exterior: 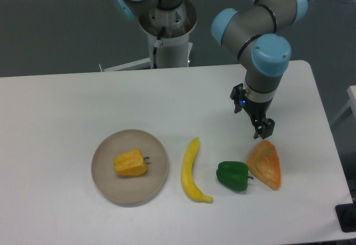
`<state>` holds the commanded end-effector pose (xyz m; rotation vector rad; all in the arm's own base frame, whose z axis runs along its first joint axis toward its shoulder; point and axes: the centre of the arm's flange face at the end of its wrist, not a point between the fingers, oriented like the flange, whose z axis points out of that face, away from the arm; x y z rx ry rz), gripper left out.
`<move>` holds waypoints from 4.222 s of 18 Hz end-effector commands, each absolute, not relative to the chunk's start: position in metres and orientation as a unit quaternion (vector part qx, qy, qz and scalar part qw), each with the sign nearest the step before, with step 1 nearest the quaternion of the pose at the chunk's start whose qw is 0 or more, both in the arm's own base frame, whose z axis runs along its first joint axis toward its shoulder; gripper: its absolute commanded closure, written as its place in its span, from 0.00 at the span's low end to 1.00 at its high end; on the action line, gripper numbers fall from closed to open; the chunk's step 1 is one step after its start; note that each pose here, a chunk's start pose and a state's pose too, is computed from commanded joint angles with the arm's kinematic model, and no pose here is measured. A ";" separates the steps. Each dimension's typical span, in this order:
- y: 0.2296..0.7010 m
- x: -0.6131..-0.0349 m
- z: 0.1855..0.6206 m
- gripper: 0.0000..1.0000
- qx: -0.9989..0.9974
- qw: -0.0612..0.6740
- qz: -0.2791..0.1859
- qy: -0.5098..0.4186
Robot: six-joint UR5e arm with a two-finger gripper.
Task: Pick up the yellow pepper from the plate
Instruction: 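Move the gripper over toward the plate with the yellow pepper, then lower the open gripper onto the yellow bell pepper on the plate, then close the gripper around the yellow bell pepper, then lift the yellow pepper off the plate and carry it away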
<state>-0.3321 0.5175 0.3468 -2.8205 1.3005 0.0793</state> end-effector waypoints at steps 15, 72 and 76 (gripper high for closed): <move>0.565 -0.218 0.363 0.00 -0.906 0.048 0.018 0.421; 0.620 -0.174 0.400 0.73 -0.931 0.068 0.031 0.358; 0.604 -0.223 0.404 0.73 -0.935 0.062 0.031 0.349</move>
